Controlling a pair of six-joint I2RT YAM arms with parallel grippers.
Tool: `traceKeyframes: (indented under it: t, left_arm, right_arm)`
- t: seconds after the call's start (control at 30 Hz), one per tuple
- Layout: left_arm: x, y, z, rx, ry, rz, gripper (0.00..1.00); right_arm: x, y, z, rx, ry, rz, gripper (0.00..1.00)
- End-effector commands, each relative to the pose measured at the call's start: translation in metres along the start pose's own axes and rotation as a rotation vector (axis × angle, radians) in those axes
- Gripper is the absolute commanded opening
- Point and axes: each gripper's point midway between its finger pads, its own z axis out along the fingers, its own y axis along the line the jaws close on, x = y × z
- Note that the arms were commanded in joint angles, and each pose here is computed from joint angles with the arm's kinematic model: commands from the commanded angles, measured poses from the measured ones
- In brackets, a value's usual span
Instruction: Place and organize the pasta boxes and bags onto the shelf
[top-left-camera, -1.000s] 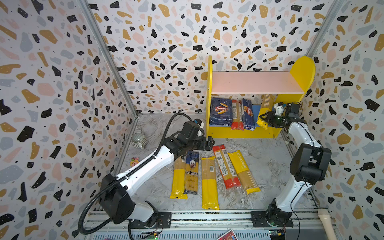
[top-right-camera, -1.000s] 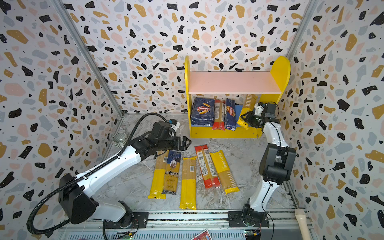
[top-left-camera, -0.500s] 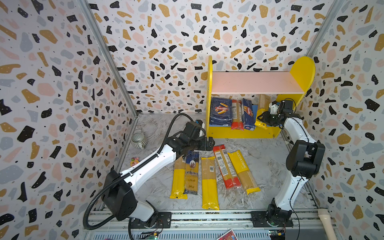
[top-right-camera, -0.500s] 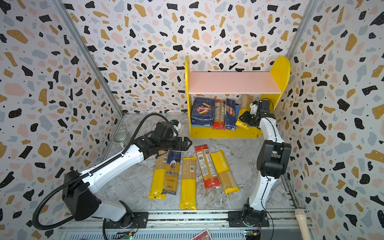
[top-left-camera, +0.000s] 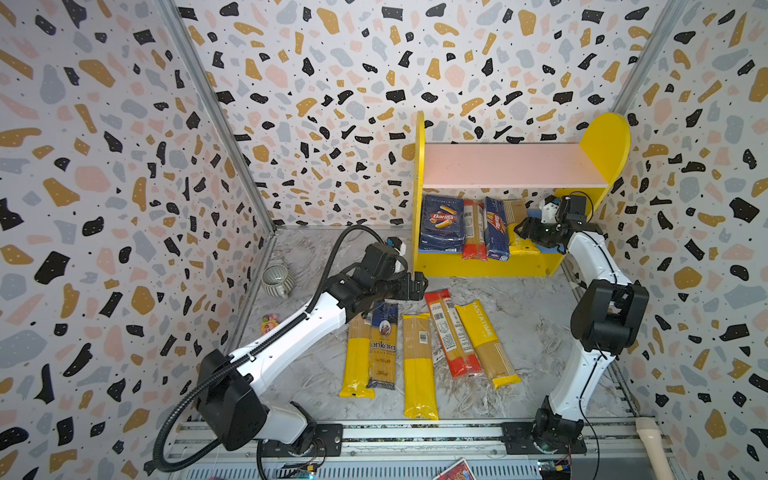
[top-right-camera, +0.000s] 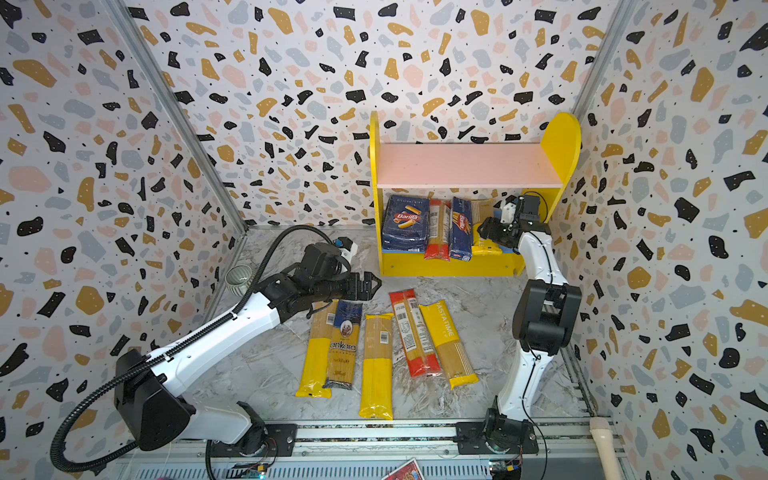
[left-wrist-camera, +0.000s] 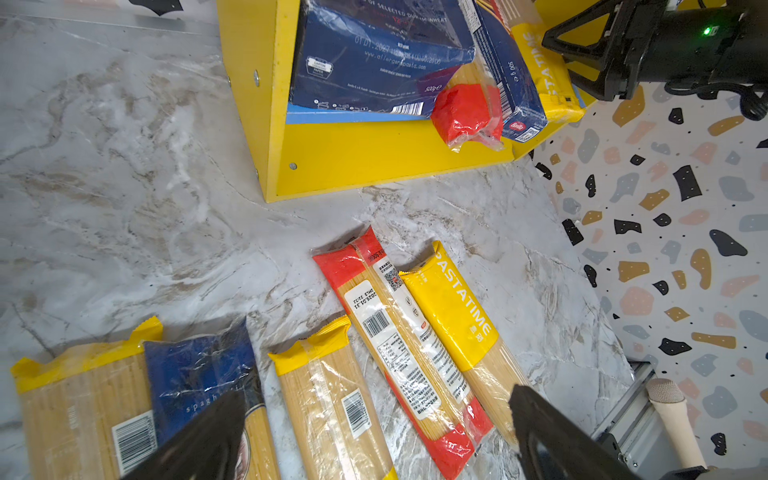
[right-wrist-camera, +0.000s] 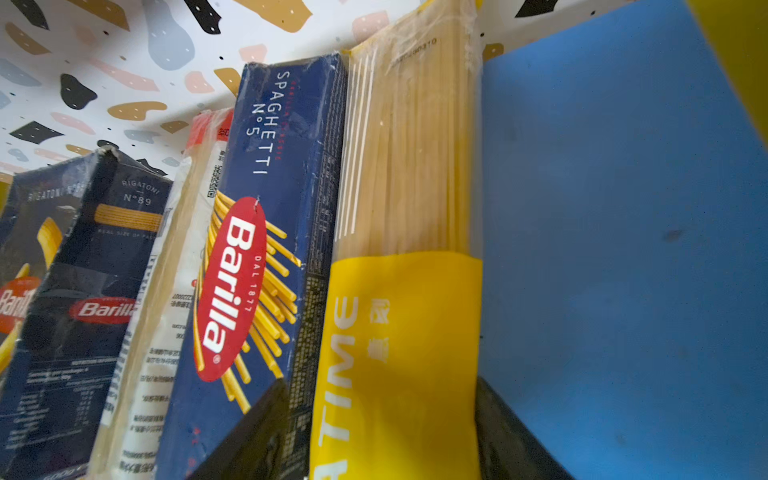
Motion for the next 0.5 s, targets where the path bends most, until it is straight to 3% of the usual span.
traceKeyframes:
  t: [0.0,0.2,0.47]
  left_arm:
    - [-0.005,0.0,-0.009,0.002,-0.038,-0.003,1.0]
    - [-0.002,0.005,-0.03,-0.013,-0.071,-0.008,1.0]
    - [0.025,0.03,-0.063,-0.089,-0.088,-0.016,1.0]
  right_arm:
    - [-0.032,0.027,-0.045,0.001,-0.119,-0.075,0.69]
    - [-0.011,0.037,-0.083,0.054,-0.155,-0.087,0.7]
    - [0.066,0.061,-0.122,0.06,-0.12,-0.08,0.71]
